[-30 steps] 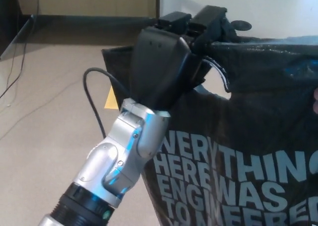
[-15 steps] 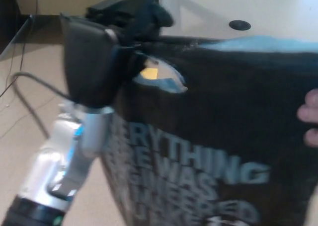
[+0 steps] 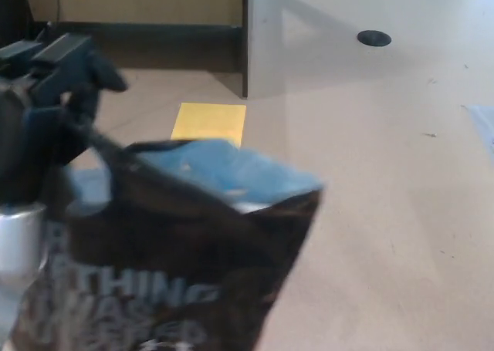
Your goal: A person is holding a plastic bag and the robot extends its left hand to grab the bag by hooking its thumb into the holes at the top and brings its hand down by its side. Then it extends its arm again to hand the plastic bag back to the person.
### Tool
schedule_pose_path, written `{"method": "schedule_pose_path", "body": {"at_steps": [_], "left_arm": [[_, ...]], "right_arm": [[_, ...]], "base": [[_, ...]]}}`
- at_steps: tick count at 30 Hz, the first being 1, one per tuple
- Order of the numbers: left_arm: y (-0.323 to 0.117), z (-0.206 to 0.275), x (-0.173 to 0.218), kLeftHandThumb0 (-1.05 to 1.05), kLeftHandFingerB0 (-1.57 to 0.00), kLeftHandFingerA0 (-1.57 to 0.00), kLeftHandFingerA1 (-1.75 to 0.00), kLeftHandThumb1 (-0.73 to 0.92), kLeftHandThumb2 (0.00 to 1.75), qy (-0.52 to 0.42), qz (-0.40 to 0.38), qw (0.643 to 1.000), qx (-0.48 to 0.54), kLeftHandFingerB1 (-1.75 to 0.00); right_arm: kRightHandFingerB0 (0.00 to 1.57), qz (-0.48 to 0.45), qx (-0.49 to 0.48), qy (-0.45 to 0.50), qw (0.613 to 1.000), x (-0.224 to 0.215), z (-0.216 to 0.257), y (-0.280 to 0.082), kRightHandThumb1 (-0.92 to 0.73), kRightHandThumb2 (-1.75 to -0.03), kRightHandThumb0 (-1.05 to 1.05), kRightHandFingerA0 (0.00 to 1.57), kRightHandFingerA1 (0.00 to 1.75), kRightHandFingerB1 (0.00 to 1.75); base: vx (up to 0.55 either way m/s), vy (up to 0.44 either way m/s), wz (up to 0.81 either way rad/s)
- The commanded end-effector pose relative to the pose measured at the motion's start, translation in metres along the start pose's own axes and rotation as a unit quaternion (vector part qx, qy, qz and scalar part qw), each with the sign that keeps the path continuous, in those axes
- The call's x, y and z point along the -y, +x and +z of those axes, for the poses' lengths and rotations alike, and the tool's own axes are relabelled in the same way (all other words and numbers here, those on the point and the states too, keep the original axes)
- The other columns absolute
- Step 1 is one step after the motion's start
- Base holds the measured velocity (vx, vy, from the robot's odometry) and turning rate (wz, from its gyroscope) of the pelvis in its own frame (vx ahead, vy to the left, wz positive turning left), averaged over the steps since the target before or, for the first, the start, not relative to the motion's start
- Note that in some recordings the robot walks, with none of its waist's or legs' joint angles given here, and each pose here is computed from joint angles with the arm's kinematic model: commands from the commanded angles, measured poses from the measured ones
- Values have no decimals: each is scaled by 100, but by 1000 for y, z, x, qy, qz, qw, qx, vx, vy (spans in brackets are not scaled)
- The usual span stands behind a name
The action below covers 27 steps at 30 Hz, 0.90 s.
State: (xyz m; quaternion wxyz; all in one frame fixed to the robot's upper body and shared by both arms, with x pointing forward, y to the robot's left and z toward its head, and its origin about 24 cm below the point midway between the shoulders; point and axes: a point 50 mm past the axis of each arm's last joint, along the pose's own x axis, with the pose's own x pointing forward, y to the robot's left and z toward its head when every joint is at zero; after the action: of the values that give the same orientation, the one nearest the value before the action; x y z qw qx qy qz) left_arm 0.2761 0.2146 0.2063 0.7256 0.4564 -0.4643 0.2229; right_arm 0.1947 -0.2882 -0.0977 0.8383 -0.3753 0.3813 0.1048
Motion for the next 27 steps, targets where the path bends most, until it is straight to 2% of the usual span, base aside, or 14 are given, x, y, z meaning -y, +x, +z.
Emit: {"method": "schedule_pose_path", "body": {"at_steps": [1, 2, 4, 5, 9, 10, 13, 14, 15, 18, 21, 23, 26, 27], "left_arm": [[-20, -16, -29, 6, -92, -126, -136, 54, 103, -1, 26, 1000, 6, -106], [-28, -23, -31, 16, -94, -126, -140, 50, 102, 6, 21, 1000, -9, -115], [-43, -45, -40, 13, -91, -125, -139, 55, 101, 22, 15, 999, -42, -109], [-51, -55, -45, 3, -91, -126, -139, 57, 99, 41, 8, 997, -62, -108], [-82, -82, -56, 9, -93, -125, -136, 53, 103, 71, -24, 992, -97, -108], [-91, -87, -58, 8, -92, -124, -139, 53, 99, 77, -38, 990, -108, -112], [-122, -102, -61, 7, -92, -123, -138, 54, 98, 97, -80, 981, -148, -111], [-131, -106, -62, 13, -104, -110, -159, 52, 90, 106, -91, 977, -160, -113], [-143, -109, -62, -7, -90, -125, -139, 59, 95, 116, -101, 973, -174, -111], [-169, -113, -63, -7, -93, -126, -142, 58, 93, 125, -118, 963, -206, -119], [-181, -111, -61, -10, -89, -123, -138, 59, 95, 128, -128, 960, -214, -113], [-201, -99, -59, -8, -91, -124, -135, 57, 104, 102, -160, 960, -204, -110], [-219, -84, -56, -6, -93, -126, -139, 53, 102, 81, -192, 960, -189, -114], [-226, -79, -54, -7, -93, -123, -136, 55, 103, 77, -206, 957, -188, -110]], "right_arm": [[62, 3, -6, -2, 1000, -1, -3, -1, -70, -61, -38, 69, 45, 41], [62, 1, -7, -4, 1000, 1, -4, -2, -70, -61, -38, 70, 46, 41], [61, 1, -7, 3, 1000, 1, -5, -2, -69, -61, -38, 71, 46, 41], [61, 1, -8, 2, 1000, 0, -5, -2, -70, -60, -38, 70, 46, 40], [57, 5, -11, 5, 1000, -3, -4, -1, -66, -63, -43, 65, 46, 41], [56, 5, -12, 3, 1000, -4, -4, -1, -67, -64, -43, 65, 46, 41], [58, 7, -15, 6, 1000, -6, -4, 0, -67, -63, -42, 65, 46, 40], [57, 8, -15, 7, 1000, -7, -4, 0, -67, -63, -41, 65, 46, 41], [56, 8, -16, 8, 1000, -7, -5, -1, -67, -64, -43, 65, 46, 40], [57, 6, -17, 11, 1000, -7, -5, 0, -67, -63, -42, 66, 45, 40], [57, 1, -11, 11, 1000, -4, -1, 1, -66, -64, -42, 67, 46, 41], [62, -3, -8, 15, 1000, -4, -1, 0, -69, -61, -37, 69, 45, 41], [58, 1, -5, 15, 1000, -5, 0, 1, -67, -63, -41, 65, 46, 41], [60, 0, -5, 15, 1000, -5, 1, 1, -70, -61, -37, 63, 44, 40]], "base": [[0, 0, 0], [0, 0, 0], [0, 0, 0], [0, 0, 0], [0, 0, 0], [0, 0, 0], [0, 0, 0], [0, 0, 0], [0, 0, 0], [0, 0, 0], [0, 0, 0], [0, 0, 0], [0, 0, 0], [0, 0, 0]]}}
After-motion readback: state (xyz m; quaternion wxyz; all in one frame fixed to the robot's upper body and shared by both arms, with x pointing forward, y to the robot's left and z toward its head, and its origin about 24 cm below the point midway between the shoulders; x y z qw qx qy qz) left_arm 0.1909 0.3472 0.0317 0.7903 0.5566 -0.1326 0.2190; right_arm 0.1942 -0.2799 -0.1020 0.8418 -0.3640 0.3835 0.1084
